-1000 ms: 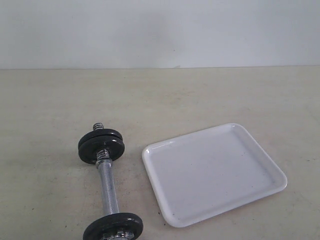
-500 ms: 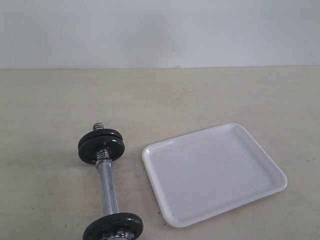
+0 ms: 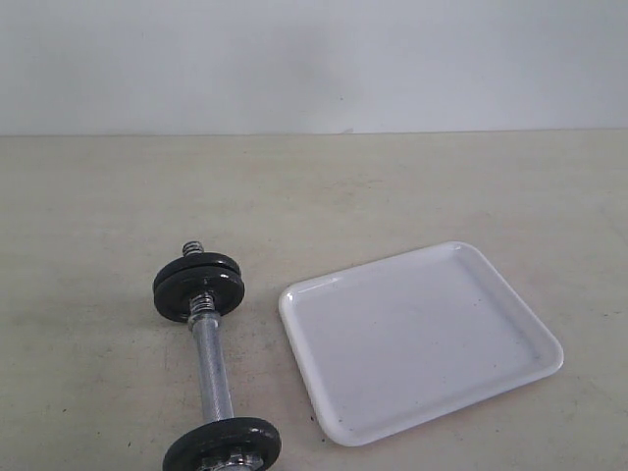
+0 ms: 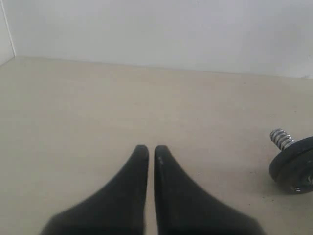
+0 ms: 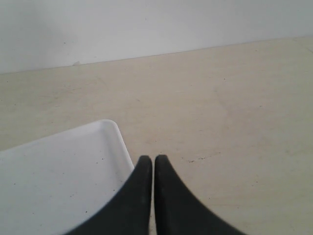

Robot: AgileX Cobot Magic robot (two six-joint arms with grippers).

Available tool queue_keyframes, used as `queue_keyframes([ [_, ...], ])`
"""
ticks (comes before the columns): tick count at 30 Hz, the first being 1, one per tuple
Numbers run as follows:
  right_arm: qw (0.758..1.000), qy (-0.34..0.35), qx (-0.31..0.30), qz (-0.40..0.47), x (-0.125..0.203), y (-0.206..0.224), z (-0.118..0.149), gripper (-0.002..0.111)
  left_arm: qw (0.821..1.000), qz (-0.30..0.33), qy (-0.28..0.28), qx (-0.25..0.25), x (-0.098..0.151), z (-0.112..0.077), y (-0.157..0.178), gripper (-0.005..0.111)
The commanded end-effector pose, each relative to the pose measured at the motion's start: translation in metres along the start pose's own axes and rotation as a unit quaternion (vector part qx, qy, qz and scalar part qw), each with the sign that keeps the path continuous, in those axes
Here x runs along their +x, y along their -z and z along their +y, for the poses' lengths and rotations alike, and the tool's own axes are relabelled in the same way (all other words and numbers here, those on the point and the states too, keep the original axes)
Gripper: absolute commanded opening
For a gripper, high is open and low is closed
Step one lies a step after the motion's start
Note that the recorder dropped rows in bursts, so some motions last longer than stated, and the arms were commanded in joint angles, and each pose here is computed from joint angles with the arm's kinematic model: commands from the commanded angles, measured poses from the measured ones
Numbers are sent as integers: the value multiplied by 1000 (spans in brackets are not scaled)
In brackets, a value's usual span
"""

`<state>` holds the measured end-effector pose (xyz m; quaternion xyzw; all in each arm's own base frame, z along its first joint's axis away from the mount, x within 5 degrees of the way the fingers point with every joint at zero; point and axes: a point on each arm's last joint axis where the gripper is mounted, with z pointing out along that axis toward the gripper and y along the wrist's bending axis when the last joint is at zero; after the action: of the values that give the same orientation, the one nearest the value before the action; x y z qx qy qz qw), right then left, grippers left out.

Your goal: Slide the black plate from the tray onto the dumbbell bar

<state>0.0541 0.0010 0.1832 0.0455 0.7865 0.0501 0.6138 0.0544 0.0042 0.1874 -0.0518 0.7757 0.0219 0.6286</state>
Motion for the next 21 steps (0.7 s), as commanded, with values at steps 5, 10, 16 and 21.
queue_keyframes([
  [5,1000,6,0,-5,-1,0,0,0,1000,-5,2,0,0,0,0,4],
  [10,1000,6,0,-5,-1,0,0,0,1000,-5,2,0,0,0,0,4],
  [16,1000,6,0,-5,-1,0,0,0,1000,-5,2,0,0,0,0,4],
  [21,1000,6,1,-2,0,0,0,0,1000,-5,2,0,0,0,0,4],
])
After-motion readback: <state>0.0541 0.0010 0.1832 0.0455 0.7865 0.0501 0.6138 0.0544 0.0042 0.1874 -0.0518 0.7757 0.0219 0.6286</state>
